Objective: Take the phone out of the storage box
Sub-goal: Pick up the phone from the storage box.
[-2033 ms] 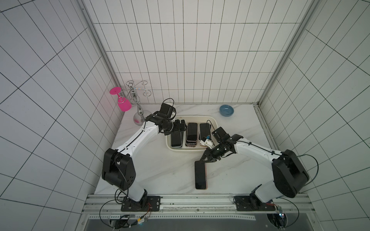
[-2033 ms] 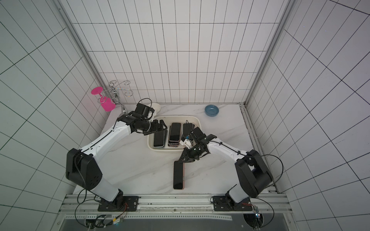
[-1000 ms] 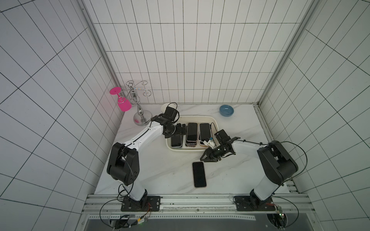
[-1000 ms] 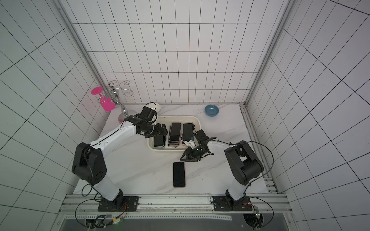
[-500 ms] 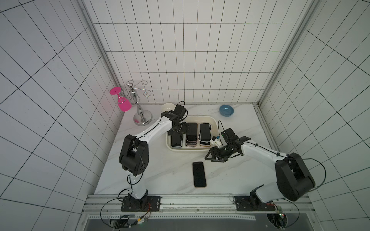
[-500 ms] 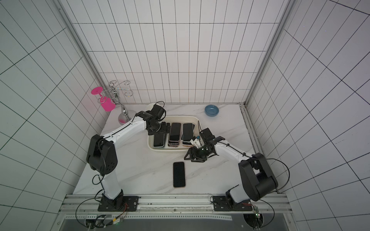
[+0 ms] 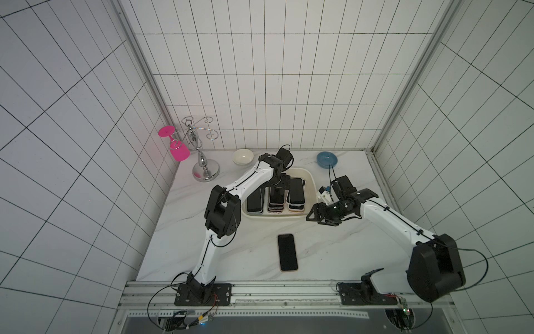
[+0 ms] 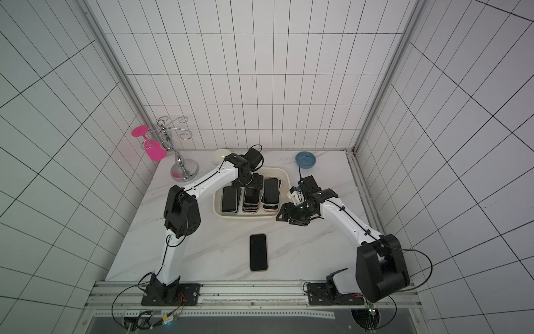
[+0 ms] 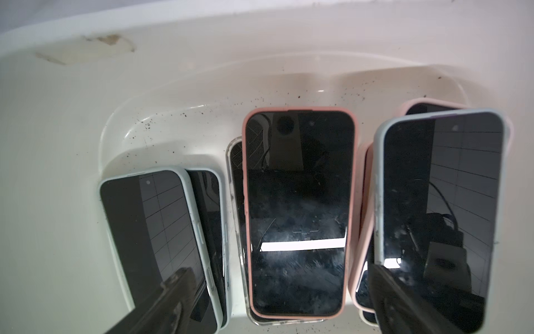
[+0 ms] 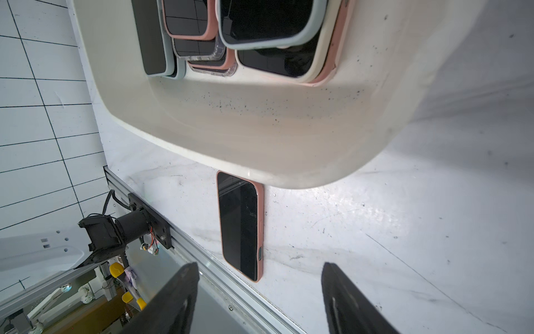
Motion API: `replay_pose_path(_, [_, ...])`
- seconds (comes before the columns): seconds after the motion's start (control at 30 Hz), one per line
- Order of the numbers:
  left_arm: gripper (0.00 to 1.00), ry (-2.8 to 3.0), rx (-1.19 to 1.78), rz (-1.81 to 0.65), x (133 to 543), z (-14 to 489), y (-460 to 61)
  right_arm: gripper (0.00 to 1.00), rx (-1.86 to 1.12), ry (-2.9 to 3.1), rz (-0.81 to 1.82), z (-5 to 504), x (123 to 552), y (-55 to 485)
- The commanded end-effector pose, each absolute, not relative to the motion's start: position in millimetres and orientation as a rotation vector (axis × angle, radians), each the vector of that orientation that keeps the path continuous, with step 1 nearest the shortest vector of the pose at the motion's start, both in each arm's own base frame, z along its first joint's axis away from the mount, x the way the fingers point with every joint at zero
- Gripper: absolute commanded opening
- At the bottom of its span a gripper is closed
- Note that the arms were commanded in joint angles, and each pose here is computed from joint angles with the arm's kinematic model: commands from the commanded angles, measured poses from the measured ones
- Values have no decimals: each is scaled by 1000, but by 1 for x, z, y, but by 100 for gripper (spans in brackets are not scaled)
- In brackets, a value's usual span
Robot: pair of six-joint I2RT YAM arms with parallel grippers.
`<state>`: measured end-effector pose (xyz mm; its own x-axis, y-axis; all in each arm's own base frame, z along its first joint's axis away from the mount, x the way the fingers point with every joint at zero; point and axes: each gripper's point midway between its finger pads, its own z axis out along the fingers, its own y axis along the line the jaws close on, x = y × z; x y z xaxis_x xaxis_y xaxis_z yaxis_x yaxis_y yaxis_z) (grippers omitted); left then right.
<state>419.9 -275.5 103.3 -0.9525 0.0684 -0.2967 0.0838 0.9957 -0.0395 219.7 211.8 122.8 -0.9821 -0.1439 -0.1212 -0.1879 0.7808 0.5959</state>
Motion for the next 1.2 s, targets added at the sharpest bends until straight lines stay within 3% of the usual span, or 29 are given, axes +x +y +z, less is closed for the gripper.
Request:
replay_pose_path(0.0, [98, 2848, 155, -50, 421, 101, -279, 71, -285, 2869, 962, 134, 222, 207])
replay_pose_path(1.17, [98, 2946, 274, -15, 406, 47, -296, 69, -297, 2892, 956, 117, 216, 202])
